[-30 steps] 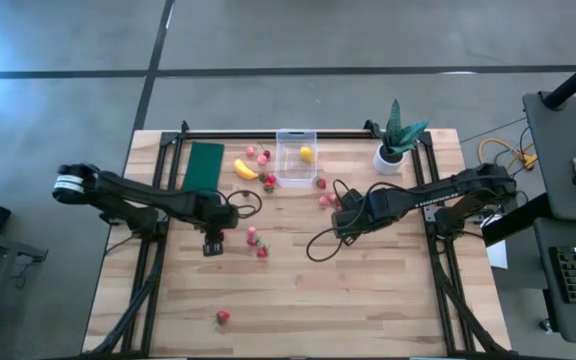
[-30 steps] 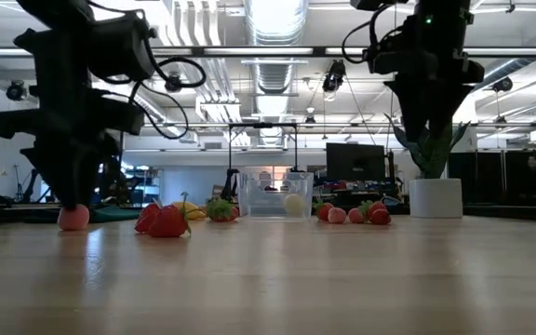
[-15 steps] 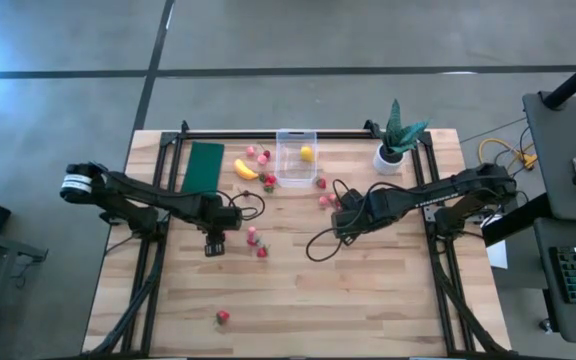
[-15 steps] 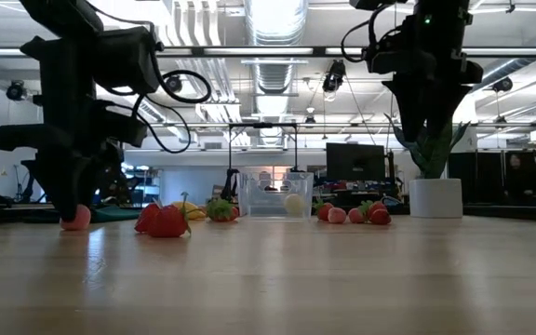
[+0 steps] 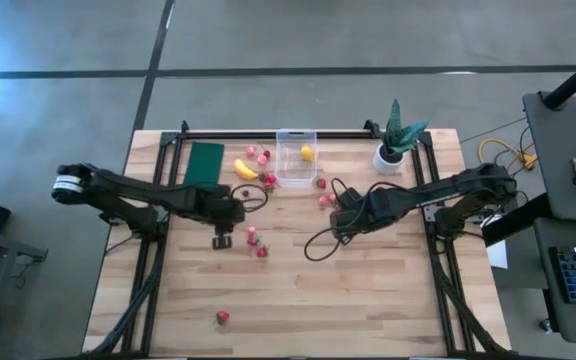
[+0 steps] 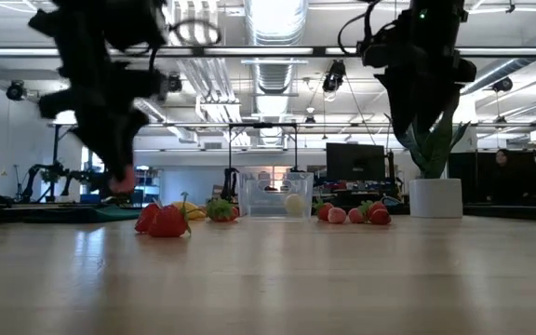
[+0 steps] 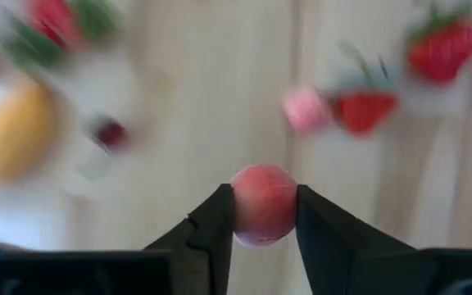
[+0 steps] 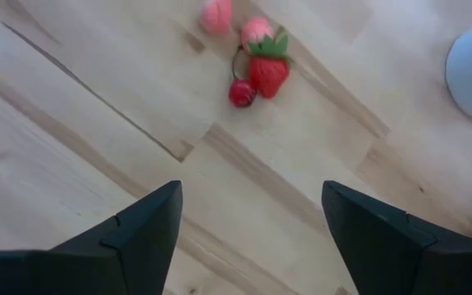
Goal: Pick and placing Produce into tupperware
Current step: Put the pink peach into the transparent bin
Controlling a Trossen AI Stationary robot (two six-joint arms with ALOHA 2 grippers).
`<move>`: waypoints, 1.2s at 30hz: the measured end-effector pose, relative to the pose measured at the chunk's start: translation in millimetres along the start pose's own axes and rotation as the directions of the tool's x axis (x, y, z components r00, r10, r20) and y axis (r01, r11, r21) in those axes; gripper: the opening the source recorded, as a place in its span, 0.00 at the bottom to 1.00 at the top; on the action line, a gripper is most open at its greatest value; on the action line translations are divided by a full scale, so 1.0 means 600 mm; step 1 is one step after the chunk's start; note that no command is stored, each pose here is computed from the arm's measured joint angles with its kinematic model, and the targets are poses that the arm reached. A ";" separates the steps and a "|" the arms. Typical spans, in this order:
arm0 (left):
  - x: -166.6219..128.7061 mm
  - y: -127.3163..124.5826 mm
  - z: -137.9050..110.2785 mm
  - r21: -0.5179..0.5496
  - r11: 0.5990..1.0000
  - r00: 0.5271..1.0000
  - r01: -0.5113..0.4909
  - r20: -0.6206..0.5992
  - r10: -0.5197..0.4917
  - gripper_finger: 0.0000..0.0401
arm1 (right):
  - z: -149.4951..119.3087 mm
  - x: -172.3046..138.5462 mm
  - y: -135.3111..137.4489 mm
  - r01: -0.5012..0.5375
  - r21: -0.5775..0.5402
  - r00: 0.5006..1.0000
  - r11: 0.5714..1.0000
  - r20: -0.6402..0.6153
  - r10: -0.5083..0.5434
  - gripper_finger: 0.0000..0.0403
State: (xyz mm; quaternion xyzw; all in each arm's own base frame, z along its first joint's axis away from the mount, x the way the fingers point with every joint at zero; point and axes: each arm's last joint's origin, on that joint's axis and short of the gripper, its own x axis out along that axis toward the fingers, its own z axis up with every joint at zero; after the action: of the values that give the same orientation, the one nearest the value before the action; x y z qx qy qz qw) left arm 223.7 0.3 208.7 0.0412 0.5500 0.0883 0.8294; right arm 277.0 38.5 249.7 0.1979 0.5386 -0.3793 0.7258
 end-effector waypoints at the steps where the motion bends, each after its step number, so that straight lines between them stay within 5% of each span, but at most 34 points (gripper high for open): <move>1: -0.009 0.006 0.009 0.021 1.000 0.999 -0.024 0.025 0.023 0.23 | 0.001 -0.005 0.001 -0.006 0.001 1.000 1.000 0.013 0.006 0.71; 10: -0.073 0.124 0.113 0.049 0.979 0.959 -0.198 0.216 0.183 0.24 | 0.011 -0.062 -0.009 -0.072 0.008 0.987 0.997 0.146 0.070 0.71; 18: -0.044 0.248 0.191 -0.065 0.994 0.952 -0.093 0.285 0.108 0.24 | 0.007 -0.116 -0.055 -0.134 0.038 0.956 0.990 0.268 0.119 0.71; 29: 0.072 0.275 0.240 -0.009 1.000 0.996 -0.022 0.085 0.023 0.24 | 0.005 -0.136 -0.083 -0.133 0.035 0.933 0.990 0.342 0.114 0.73; 36: 0.066 0.276 0.243 -0.017 1.000 0.996 -0.025 0.082 0.027 0.37 | 0.013 -0.137 -0.094 -0.135 0.102 0.927 0.986 0.364 0.090 0.73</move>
State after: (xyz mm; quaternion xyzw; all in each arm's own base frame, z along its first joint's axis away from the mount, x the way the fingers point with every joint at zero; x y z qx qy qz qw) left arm 356.3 174.7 257.3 0.0452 0.5143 0.1019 0.8503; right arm 227.7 24.9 335.9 0.2013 0.3606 -0.3996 0.8184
